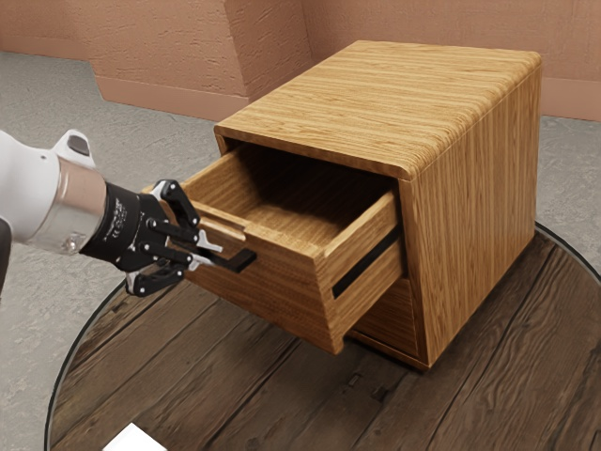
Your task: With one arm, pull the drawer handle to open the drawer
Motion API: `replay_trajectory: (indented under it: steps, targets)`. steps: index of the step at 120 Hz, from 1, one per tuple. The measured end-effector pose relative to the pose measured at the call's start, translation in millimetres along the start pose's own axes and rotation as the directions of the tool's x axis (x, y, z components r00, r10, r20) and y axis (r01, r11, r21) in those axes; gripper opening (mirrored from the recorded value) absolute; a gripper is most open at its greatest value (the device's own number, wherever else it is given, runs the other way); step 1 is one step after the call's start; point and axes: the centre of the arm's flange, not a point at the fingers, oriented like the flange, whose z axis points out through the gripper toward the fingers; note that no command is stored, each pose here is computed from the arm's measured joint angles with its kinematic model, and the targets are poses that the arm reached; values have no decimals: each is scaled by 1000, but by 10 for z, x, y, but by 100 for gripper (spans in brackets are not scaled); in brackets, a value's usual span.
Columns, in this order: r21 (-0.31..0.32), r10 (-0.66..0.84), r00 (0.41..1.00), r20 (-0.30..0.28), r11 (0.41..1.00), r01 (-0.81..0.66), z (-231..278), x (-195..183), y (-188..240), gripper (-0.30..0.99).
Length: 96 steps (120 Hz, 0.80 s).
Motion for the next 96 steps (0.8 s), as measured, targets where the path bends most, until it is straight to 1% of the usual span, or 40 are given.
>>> replay_trajectory:
  steps: [41,53,76,80,84,91,96]
  targets:
    - [-6,-3,1000,3,1000,3,-285,53,-202,-7]
    - [7,-3,1000,2,1000,3,-348,54,-245,-8]
    - [31,-12,1000,-11,999,13,-478,89,-330,-6]
    - [34,-9,1000,-16,999,10,-513,82,-332,-1]
    - [15,0,1000,-26,1000,1,-649,71,-300,7]
    - [-68,35,997,-65,997,-39,-1176,-48,-85,20]
    - [-100,61,994,-92,992,-70,-1422,-164,-5,30]
